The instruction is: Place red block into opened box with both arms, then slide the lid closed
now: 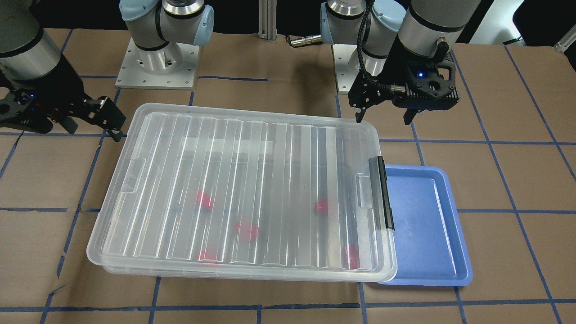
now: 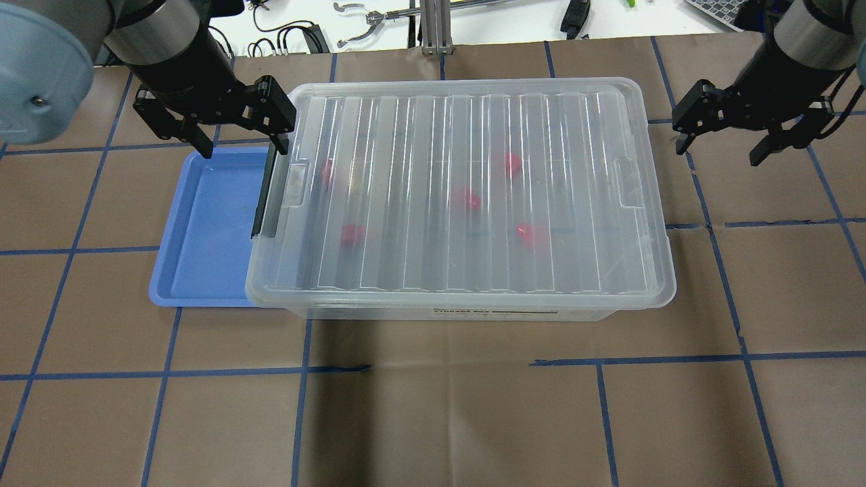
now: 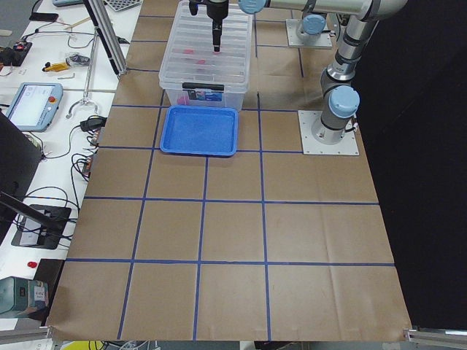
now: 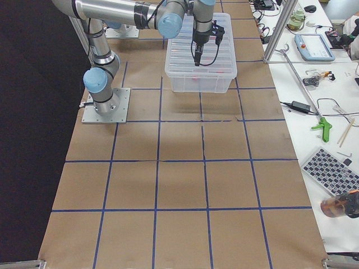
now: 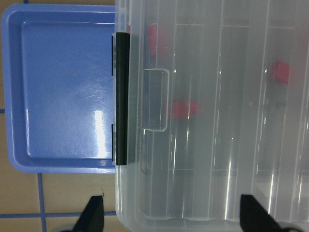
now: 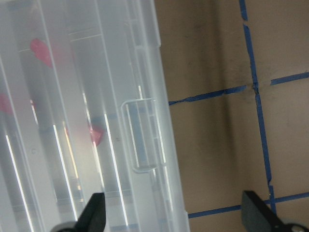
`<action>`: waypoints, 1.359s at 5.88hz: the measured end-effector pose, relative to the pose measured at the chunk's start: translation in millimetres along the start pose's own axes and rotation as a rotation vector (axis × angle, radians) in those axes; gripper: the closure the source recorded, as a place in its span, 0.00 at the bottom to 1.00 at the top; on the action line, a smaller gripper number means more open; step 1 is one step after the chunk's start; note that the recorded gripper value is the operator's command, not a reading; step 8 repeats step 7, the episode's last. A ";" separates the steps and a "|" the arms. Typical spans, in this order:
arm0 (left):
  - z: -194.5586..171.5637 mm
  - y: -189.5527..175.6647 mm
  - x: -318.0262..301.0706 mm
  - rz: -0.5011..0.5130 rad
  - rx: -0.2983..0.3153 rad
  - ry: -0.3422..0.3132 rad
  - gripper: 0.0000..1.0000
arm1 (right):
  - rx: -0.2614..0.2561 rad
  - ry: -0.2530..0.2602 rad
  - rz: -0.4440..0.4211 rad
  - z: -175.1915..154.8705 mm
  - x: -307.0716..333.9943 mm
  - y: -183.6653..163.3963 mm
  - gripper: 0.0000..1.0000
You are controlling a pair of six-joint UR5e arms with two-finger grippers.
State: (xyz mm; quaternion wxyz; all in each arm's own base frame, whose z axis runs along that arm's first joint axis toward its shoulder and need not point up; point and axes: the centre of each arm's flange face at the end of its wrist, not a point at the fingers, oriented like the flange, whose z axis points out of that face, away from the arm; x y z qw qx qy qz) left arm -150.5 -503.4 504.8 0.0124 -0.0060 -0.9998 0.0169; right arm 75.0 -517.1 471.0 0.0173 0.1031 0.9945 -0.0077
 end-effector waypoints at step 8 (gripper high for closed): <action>0.2 -0.1 0.0 0.000 0.000 0.000 0.02 | -0.025 0.042 -0.024 -34.6 -64.1 28.0 0.00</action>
